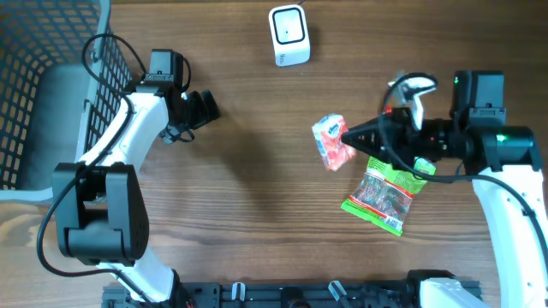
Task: Scan the item barcode
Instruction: 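Lift Kleenex box with right gripper up to white scanner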
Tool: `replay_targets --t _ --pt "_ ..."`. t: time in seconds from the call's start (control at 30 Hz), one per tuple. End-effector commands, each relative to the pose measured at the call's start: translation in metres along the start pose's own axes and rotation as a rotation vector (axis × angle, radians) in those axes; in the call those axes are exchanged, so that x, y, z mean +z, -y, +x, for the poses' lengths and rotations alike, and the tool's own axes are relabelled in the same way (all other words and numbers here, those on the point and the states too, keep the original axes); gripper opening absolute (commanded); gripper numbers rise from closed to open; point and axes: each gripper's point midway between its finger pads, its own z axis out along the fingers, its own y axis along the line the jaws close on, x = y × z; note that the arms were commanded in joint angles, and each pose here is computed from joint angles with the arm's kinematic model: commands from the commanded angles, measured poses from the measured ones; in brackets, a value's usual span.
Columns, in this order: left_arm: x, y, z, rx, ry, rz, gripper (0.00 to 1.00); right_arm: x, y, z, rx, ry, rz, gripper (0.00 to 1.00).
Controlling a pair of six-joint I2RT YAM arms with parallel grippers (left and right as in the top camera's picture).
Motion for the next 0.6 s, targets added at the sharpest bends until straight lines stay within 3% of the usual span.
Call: replay_targets --t 0.0,0.17,0.27,0.4,0.47,0.57 --pt "-0.006 0.003 -0.005 0.000 0.012 0.023 1.00 0.001 0.078 0.024 0.126 -0.140 0.406 0.04" --pt "-0.006 0.003 -0.005 0.000 0.012 0.023 1.00 -0.006 0.157 0.020 0.205 -0.135 0.923 0.04" --pt "-0.006 0.003 -0.005 0.000 0.012 0.023 1.00 -0.012 0.154 -0.014 0.197 -0.111 1.017 0.04" --pt "-0.006 0.003 -0.005 0.000 0.012 0.023 1.00 -0.036 0.146 -0.081 0.191 -0.212 1.186 0.04" --pt "-0.006 0.003 -0.005 0.000 0.012 0.023 1.00 -0.041 0.152 -0.126 0.105 -0.170 1.305 0.04" --pt "-0.006 0.003 -0.005 0.000 0.012 0.023 1.00 -0.011 0.169 -0.152 -0.052 -0.166 1.347 0.04"
